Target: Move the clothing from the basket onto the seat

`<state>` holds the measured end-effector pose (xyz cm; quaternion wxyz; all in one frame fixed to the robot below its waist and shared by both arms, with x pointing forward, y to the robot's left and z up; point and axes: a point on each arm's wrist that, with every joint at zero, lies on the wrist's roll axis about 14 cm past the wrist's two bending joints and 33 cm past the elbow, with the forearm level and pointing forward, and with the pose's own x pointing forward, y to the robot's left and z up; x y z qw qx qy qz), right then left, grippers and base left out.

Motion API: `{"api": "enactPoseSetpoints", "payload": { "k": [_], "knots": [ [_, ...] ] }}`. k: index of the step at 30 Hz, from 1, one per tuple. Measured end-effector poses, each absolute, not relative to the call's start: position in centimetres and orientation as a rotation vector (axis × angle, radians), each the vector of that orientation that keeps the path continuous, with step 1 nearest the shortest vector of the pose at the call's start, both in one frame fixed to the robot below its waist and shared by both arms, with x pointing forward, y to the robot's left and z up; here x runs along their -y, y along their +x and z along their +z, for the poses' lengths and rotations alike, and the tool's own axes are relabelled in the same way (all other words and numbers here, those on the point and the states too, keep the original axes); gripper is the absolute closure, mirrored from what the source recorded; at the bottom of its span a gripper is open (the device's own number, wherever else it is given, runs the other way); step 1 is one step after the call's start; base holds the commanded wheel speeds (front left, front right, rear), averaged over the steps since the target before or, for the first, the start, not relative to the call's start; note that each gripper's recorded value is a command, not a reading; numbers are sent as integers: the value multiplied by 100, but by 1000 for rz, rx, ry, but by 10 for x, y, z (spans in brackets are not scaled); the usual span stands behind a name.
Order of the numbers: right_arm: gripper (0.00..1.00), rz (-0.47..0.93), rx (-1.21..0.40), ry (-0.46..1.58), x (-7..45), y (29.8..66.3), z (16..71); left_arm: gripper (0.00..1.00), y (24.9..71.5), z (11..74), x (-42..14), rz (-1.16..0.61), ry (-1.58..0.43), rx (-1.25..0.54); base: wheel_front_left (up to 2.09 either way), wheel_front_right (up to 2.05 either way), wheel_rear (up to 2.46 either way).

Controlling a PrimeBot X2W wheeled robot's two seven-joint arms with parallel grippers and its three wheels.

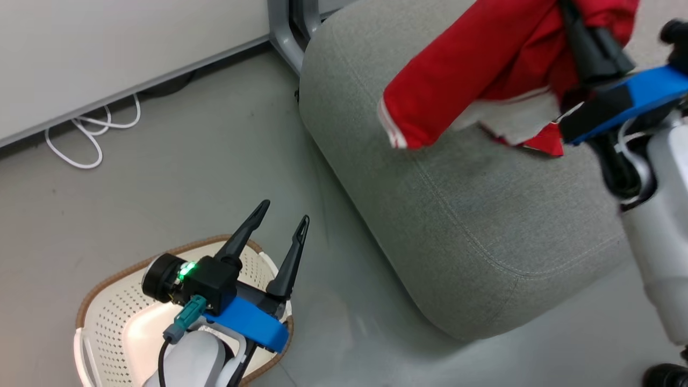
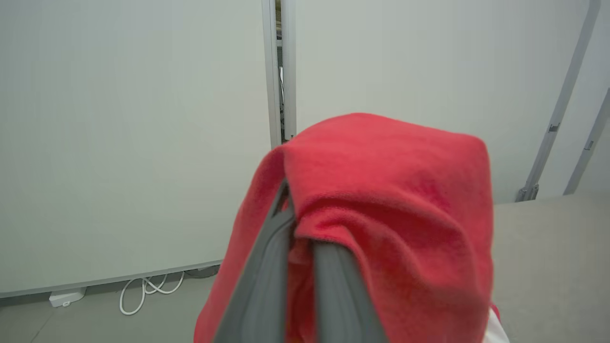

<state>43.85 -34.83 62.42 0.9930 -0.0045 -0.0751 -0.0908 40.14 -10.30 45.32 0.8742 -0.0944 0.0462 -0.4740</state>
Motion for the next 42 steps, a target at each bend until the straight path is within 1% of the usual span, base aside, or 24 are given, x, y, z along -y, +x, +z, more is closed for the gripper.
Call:
{"api": "enactPoseSetpoints", "payload": {
  "k": [2,7,13,15,19,24,33,36,42],
  "knots": [
    [100,-201,176,-18,360,447,639,0,409,451,102,-990,-201,-91,0,0,0],
    [100,-247,225,-144,389,468,675,0,427,439,101,-1001,-198,-80,0,0,0],
    [100,-329,221,-249,421,493,677,0,448,415,93,-1001,-195,-85,0,0,0],
    [100,-352,221,-251,428,503,671,0,455,404,88,-997,-191,-91,0,0,0],
    [100,-397,157,-263,441,520,637,0,467,388,80,-999,-180,-85,0,0,0],
    [100,-452,73,-198,454,530,578,0,479,375,74,-991,-181,-81,0,0,0],
    [100,-550,-86,-108,474,519,491,0,481,357,67,-980,-189,-117,0,0,0],
    [100,-576,-121,-90,478,514,474,0,480,351,64,-974,-187,-131,0,0,0],
    [100,-553,-153,-122,472,519,463,0,483,349,60,-956,-184,-134,0,0,0]
  ]
}}
